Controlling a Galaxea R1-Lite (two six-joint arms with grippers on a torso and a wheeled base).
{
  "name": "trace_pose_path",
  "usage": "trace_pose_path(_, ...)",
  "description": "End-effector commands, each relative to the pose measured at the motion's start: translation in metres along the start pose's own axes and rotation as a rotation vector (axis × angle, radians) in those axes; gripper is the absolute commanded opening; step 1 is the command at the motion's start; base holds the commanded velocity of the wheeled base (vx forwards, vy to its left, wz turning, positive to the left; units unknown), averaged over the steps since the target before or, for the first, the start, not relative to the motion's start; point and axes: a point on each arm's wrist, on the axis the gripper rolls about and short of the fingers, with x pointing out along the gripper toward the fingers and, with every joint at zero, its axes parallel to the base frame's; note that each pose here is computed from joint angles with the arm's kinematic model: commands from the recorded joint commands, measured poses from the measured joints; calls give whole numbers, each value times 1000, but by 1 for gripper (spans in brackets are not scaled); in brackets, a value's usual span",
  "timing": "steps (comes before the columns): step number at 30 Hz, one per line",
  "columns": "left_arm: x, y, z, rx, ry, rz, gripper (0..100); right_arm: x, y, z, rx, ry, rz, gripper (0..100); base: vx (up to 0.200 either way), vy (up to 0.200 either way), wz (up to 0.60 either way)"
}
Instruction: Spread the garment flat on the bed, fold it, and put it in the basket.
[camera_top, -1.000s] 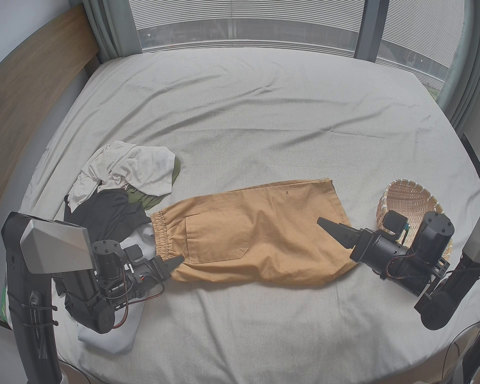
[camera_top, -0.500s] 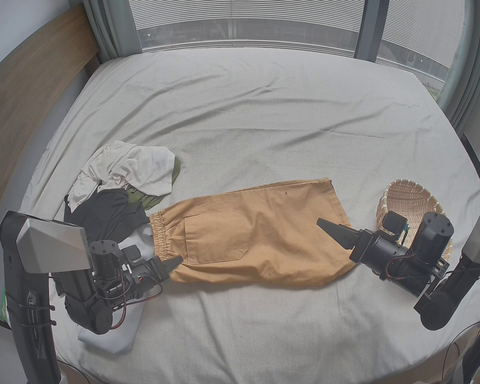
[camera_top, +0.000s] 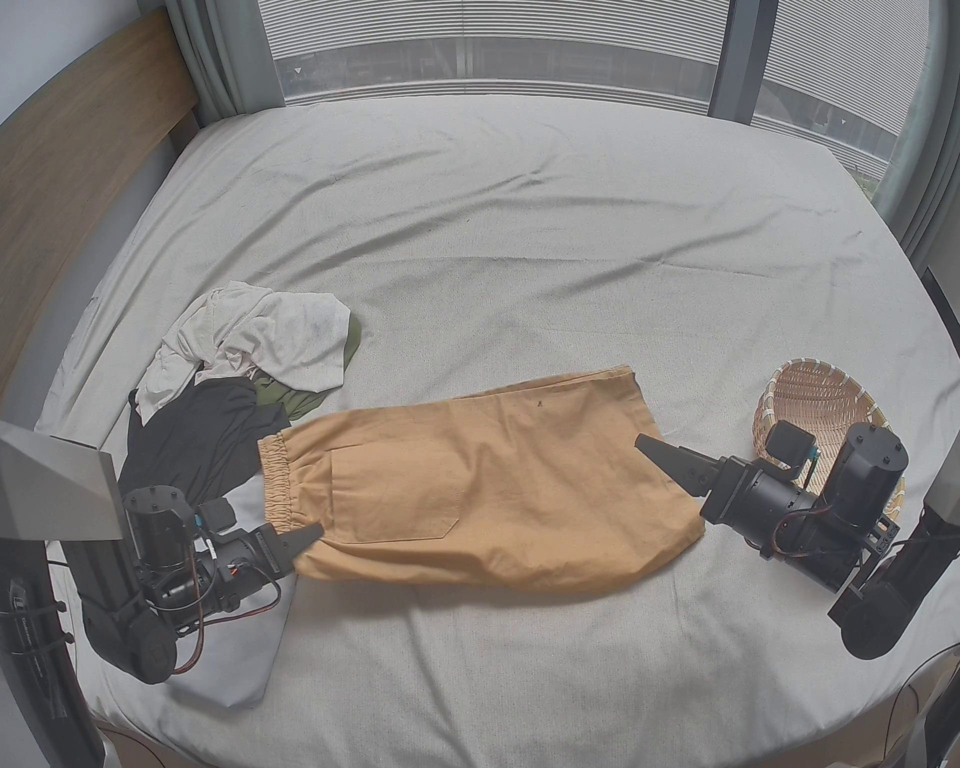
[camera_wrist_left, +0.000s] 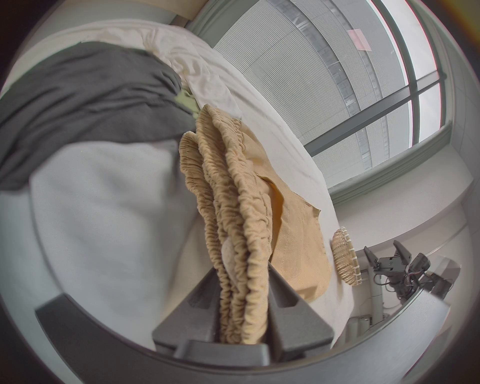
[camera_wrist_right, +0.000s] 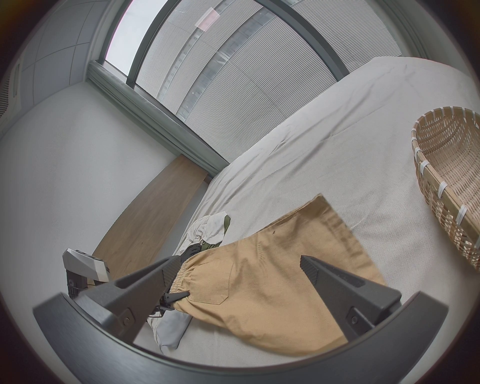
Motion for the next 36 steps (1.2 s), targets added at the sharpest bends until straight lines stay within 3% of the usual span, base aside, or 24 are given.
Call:
trace_pose_path(1,-17,4,6,6,-31,34,0,0,0,0,0,-1,-1,100,0,0,0)
trace_pose_path(26,-36,12,14,25,-66,76,0,1,2,2,-5,-9,10,100,0,0,0)
trace_pose_path(36,-39,-7,20,67,-97,10,0,1,2,1,-5,-6,12,100,0,0,0)
